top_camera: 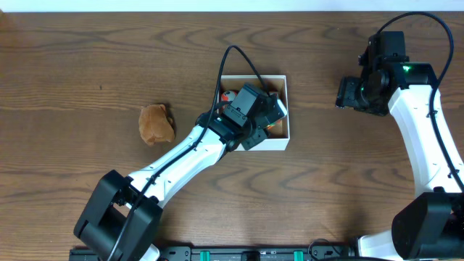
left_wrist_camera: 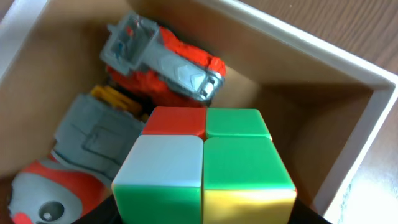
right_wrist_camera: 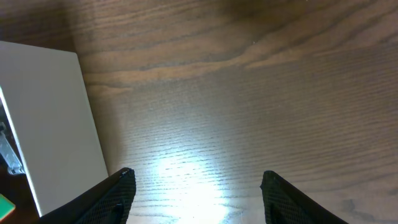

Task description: Pack container

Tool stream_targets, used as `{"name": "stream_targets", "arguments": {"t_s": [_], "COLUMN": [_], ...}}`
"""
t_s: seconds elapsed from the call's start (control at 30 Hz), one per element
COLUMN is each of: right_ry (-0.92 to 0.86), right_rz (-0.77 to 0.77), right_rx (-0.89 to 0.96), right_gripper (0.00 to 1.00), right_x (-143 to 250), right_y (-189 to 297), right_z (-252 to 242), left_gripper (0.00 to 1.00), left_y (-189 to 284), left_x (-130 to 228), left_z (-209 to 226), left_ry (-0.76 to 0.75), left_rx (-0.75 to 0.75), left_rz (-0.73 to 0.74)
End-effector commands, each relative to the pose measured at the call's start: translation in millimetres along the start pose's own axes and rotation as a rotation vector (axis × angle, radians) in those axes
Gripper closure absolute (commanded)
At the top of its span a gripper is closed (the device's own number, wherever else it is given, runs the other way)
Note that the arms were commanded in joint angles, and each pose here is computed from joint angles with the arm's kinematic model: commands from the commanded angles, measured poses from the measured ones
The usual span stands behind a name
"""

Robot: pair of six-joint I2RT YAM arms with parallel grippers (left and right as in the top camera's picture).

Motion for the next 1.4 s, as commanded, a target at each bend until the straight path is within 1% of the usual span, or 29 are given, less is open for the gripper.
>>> {"name": "stream_targets", "arguments": {"t_s": [0.0, 0.13, 0.33, 0.43, 0.47, 0.53, 0.63, 0.67, 0.73, 0.8, 0.87, 0.93, 1.0, 1.07, 1.13, 1.23, 1.3, 1.37], "right_ry": [-0.003, -0.003, -0.003, -0.003, -0.003, -0.003, -0.003, -0.003, -0.002, -0.002, -0.002, -0.002, -0.003, -0.003, -0.003, -0.003, -0.003, -0.003], "right_rz": [0.003, 0.003, 0.003, 0.003, 0.003, 0.003, 0.000, -0.001, -0.001, -0.001, -0.001, -0.001, -0.001, -0.001, -0.002, -0.001, -0.001, 0.000], "right_rx": [-0.004, -0.004, -0.004, -0.004, -0.004, -0.004, 0.003, 0.006, 0.006, 0.006, 0.006, 0.006, 0.006, 0.006, 0.006, 0.006, 0.006, 0.007], "right_gripper": [0.32, 0.32, 0.32, 0.32, 0.32, 0.32, 0.32, 0.32, 0.32, 0.32, 0.32, 0.32, 0.32, 0.32, 0.32, 0.32, 0.32, 0.32], "right_x": [-1, -1, -1, 0, 0, -1, -1, -1, -1, -1, -1, -1, -1, -1, -1, -1, -1, -1], "right_y": [0, 0, 0, 0, 0, 0, -1, -1, -1, -1, -1, -1, -1, -1, -1, -1, -1, -1], "right_z": [-1, -1, -1, -1, -1, -1, -2, -2, -2, -2, -2, -2, -2, -2, -2, -2, -2, -2], "left_gripper": [0.94, 0.94, 0.94, 0.83, 0.75, 0.74, 0.74, 0.76, 0.87, 0.87, 0.87, 0.94, 0.94, 0.94, 0.94, 0.94, 0.94, 0.94], "left_y": [3, 3, 3, 3, 3, 5, 10, 13, 20, 30, 42, 57, 74, 91, 107, 122, 123, 118], "left_x": [5, 11, 6, 2, 1, -2, -5, -6, -6, -3, 3, 10, 15, 13, 2, -16, -21, -19], "left_z": [-3, -7, -4, -1, 0, 1, 3, 3, 3, 0, -4, -6, -3, -1, 5, 15, 19, 17], "left_ry": [-0.009, -0.007, -0.009, -0.010, -0.010, -0.011, -0.012, -0.012, -0.008, 0.002, 0.050, 0.133, 0.197, 0.209, 0.219, 0.214, 0.192, 0.167], "left_rx": [0.016, 0.036, 0.020, 0.007, 0.002, -0.008, -0.018, -0.021, -0.022, -0.010, 0.011, 0.017, -0.002, 0.003, -0.004, -0.035, -0.041, -0.027], "left_rz": [0.035, 0.068, 0.042, 0.022, 0.015, -0.001, -0.016, -0.020, -0.022, -0.005, 0.031, 0.113, 0.212, 0.254, 0.243, 0.180, 0.165, 0.186]}}
Point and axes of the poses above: each gripper's point midway between its finger pads, its own y axis back along the fingers, its own z axis along the line the jaws close on, x = y × z, the point moved 6 cm from there along y, back along the fingers, and after that the axes turned 11 degrees about -y, right-handed, at the moved point
